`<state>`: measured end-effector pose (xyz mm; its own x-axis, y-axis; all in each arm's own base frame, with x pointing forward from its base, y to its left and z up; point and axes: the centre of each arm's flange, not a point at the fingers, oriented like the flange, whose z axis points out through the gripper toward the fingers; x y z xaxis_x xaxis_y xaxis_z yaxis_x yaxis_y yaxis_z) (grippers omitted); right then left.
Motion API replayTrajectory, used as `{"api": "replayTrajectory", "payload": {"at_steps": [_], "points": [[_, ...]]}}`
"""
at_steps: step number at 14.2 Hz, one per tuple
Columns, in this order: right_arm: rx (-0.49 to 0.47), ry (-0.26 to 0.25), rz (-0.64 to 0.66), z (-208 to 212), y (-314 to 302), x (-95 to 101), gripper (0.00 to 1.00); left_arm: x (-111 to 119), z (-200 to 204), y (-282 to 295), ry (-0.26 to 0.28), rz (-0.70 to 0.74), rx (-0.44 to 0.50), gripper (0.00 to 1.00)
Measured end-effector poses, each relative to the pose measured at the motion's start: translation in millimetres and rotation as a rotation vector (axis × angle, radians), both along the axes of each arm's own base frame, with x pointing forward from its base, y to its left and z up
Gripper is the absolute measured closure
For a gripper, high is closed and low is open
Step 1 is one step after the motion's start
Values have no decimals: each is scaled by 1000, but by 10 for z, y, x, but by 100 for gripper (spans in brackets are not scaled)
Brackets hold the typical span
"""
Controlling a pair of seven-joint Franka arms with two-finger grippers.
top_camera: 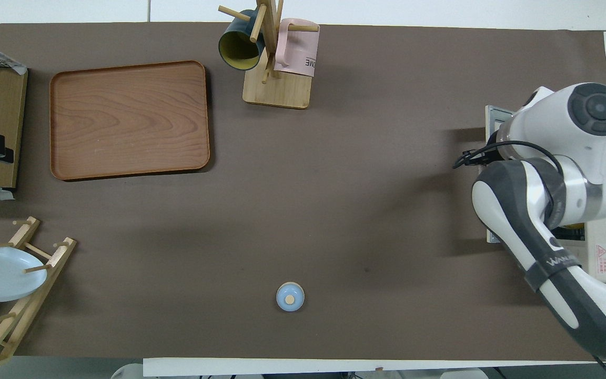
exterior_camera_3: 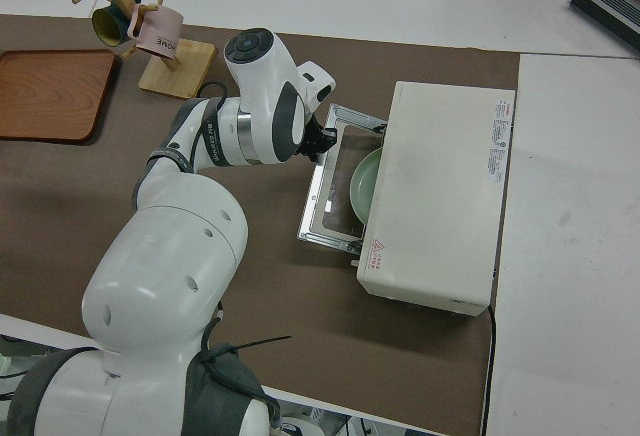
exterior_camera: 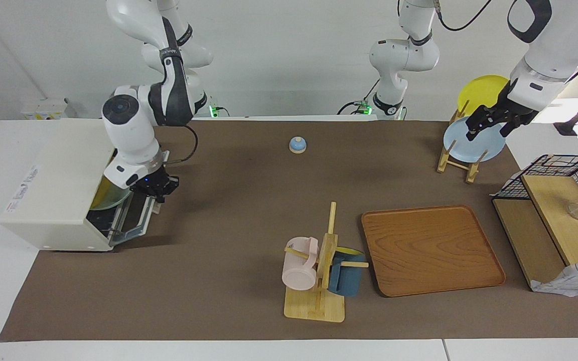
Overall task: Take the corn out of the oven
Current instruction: 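Grasp the oven door handle with the right gripper and pull it open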
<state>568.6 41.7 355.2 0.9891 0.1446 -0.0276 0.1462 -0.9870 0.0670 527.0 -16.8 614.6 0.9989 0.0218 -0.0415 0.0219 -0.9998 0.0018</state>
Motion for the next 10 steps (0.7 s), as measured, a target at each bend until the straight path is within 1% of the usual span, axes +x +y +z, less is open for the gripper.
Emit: {"api": "replayTrajectory", "payload": {"at_steps": [2, 4, 5, 7, 8, 10], "points": [[19, 13, -16, -226, 26, 38, 99, 0, 0, 0, 0, 0, 0, 0], [44, 7, -41, -343, 23, 79, 99, 0, 0, 0, 0, 0, 0, 0], [55, -3, -58, -351, 60, 107, 99, 0, 0, 0, 0, 0, 0, 0], [68, -25, -91, -248, 278, 169, 96, 0, 0, 0, 0, 0, 0, 0], [69, -23, -110, -169, 394, 191, 88, 0, 0, 0, 0, 0, 0, 0], [63, 5, -153, 31, 439, 206, 68, 0, 0, 0, 0, 0, 0, 0]]}}
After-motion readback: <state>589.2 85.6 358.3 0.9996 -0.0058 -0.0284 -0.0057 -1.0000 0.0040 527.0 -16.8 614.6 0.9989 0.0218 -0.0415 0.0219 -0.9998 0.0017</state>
